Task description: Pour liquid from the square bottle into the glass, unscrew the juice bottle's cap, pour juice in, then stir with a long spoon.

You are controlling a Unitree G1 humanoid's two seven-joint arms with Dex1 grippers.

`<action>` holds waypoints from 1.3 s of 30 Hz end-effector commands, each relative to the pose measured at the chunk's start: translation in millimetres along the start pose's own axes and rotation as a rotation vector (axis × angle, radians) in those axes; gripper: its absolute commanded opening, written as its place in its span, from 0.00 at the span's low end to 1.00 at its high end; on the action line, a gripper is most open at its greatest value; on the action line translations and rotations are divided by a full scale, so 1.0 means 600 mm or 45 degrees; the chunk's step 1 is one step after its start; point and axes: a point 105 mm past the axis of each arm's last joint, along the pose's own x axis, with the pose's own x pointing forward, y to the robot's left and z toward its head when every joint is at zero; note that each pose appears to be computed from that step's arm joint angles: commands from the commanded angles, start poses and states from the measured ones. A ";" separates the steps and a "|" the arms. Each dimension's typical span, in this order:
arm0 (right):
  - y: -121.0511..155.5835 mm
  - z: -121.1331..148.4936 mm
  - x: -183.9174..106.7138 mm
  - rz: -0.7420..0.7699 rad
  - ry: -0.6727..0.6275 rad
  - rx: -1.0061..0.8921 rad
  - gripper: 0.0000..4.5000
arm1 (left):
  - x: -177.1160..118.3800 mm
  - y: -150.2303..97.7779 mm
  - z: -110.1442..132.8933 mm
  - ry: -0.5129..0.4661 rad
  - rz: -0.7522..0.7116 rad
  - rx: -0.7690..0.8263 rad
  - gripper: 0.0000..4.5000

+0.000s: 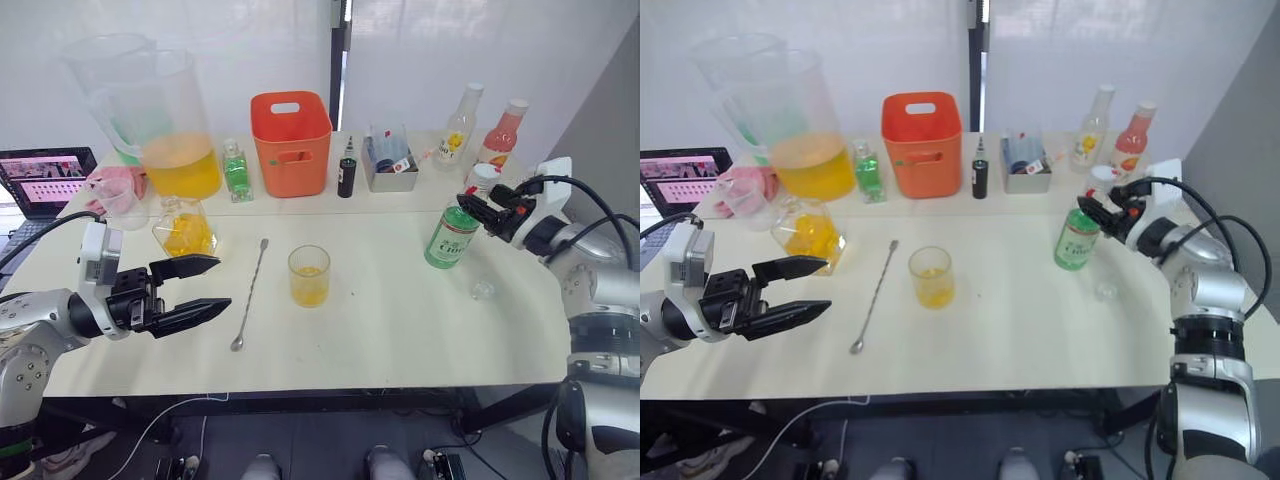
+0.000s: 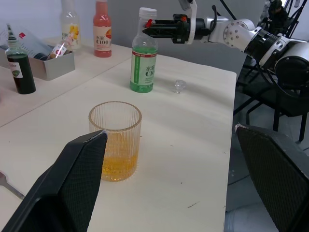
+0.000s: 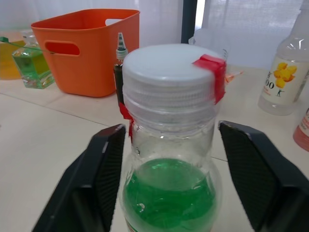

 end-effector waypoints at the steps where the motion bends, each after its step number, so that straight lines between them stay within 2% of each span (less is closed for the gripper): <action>1: -0.001 0.033 0.003 0.006 -0.077 -0.051 0.38 | -0.001 -0.003 0.015 -0.006 0.004 0.066 1.00; 2: -0.002 0.032 0.003 0.005 -0.077 -0.051 0.31 | -0.001 -0.003 0.014 -0.006 0.004 0.065 1.00; 3: -0.001 0.033 0.003 0.009 -0.079 -0.053 0.29 | -0.001 -0.002 0.014 -0.007 0.005 0.065 1.00; 10: 0.026 0.072 -0.007 0.122 -0.191 -0.060 0.29 | -0.001 0.002 0.014 -0.012 0.013 0.073 1.00; 16: 0.114 0.116 -0.037 0.474 -0.233 -0.038 0.29 | 0.001 0.009 0.014 -0.009 -0.006 0.082 1.00; 23: 0.237 0.118 -0.093 0.886 -0.139 -0.075 0.29 | 0.006 0.017 0.016 0.001 -0.039 0.083 1.00; 26: 0.279 0.111 -0.103 0.986 -0.115 -0.094 0.29 | 0.008 0.016 0.012 0.017 -0.064 0.073 1.00; 36: 0.383 0.059 -0.081 1.084 -0.109 -0.087 0.29 | 0.017 0.005 0.002 0.068 -0.116 0.083 1.00; 39: 0.411 0.057 -0.074 1.116 -0.106 -0.076 0.29 | 0.014 0.003 0.001 0.083 -0.114 0.091 1.00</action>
